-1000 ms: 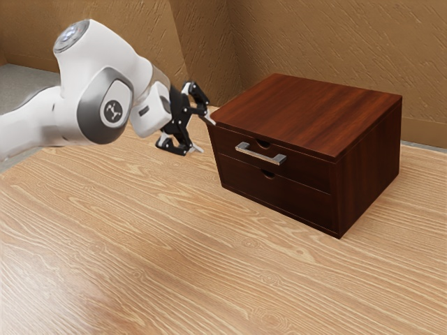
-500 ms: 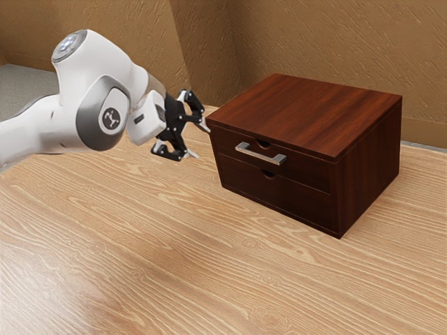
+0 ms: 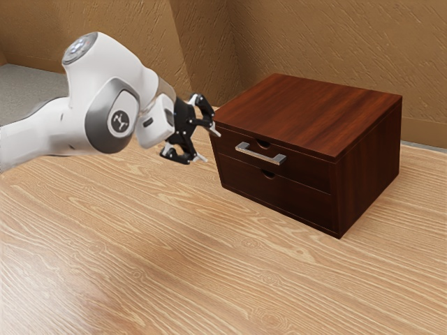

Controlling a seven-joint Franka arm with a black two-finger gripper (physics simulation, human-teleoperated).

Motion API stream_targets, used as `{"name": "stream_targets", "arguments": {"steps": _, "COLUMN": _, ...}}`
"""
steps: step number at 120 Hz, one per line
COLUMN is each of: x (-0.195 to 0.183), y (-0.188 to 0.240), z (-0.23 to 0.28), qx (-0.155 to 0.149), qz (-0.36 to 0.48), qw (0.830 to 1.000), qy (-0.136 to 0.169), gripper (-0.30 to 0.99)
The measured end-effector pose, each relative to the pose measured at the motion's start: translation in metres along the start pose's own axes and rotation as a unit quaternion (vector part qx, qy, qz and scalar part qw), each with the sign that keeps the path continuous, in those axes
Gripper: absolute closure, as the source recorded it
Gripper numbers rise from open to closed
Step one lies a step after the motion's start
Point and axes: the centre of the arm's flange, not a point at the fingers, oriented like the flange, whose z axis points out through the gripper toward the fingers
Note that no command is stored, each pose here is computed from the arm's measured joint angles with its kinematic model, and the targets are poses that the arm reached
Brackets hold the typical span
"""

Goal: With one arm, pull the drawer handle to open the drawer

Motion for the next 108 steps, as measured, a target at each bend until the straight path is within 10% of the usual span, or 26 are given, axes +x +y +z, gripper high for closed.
{"name": "stream_targets", "arguments": {"steps": 57, "x": 0.101, "y": -0.006, "z": 0.022, "qx": -0.010, "qz": 0.069, "qw": 0.996, "qy": 0.053, "gripper": 0.36}}
{"name": "stream_targets", "arguments": {"steps": 108, "x": 0.063, "y": -0.004, "z": 0.027, "qx": -0.012, "qz": 0.042, "qw": 0.998, "qy": 0.041, "gripper": 0.39}}
